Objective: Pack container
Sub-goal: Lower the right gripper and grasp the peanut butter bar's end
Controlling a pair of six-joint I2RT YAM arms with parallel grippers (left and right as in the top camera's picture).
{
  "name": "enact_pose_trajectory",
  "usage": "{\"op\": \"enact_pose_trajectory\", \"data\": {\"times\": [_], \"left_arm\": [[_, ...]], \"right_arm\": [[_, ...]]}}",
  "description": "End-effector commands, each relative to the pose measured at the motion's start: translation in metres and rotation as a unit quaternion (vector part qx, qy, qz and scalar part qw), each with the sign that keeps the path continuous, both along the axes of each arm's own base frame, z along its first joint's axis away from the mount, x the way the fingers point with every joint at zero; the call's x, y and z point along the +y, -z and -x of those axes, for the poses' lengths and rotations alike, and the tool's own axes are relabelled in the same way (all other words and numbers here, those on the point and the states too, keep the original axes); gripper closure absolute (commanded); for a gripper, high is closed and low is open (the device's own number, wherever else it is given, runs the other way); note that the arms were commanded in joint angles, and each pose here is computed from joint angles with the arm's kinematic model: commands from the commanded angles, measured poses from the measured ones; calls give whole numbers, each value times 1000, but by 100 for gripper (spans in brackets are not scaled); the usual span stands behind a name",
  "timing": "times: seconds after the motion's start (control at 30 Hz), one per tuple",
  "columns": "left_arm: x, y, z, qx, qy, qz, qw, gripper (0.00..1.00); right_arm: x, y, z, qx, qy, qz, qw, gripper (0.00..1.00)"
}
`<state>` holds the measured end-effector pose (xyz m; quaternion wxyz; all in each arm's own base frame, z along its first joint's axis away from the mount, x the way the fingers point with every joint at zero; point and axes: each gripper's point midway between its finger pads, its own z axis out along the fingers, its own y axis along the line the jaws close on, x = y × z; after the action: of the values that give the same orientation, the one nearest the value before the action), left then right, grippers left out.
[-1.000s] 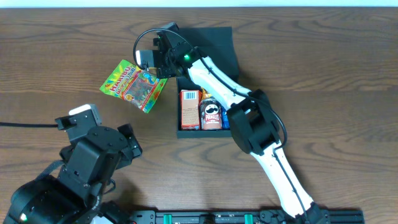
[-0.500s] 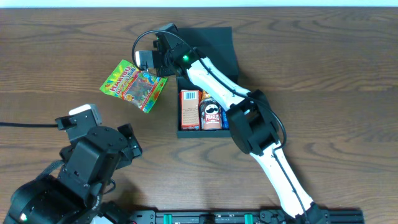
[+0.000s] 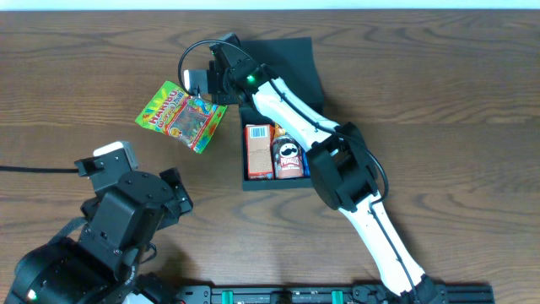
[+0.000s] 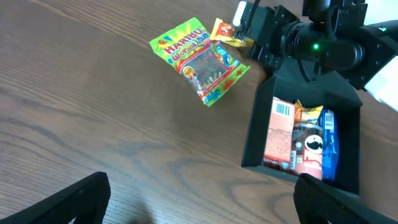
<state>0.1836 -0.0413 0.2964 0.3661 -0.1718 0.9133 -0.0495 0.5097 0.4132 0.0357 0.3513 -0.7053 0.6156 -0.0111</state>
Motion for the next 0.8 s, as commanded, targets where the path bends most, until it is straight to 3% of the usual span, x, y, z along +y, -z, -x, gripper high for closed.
{"op": "enact_pose_trajectory", "data": {"times": [0.0, 0.77], "left_arm": [[2, -7, -1, -10, -2, 0, 1000, 5], [2, -7, -1, -10, -2, 0, 1000, 5]], "right_arm": [[-3, 49, 24, 63, 5, 29, 998, 44], [-2, 56, 23, 63, 5, 29, 998, 57]]}}
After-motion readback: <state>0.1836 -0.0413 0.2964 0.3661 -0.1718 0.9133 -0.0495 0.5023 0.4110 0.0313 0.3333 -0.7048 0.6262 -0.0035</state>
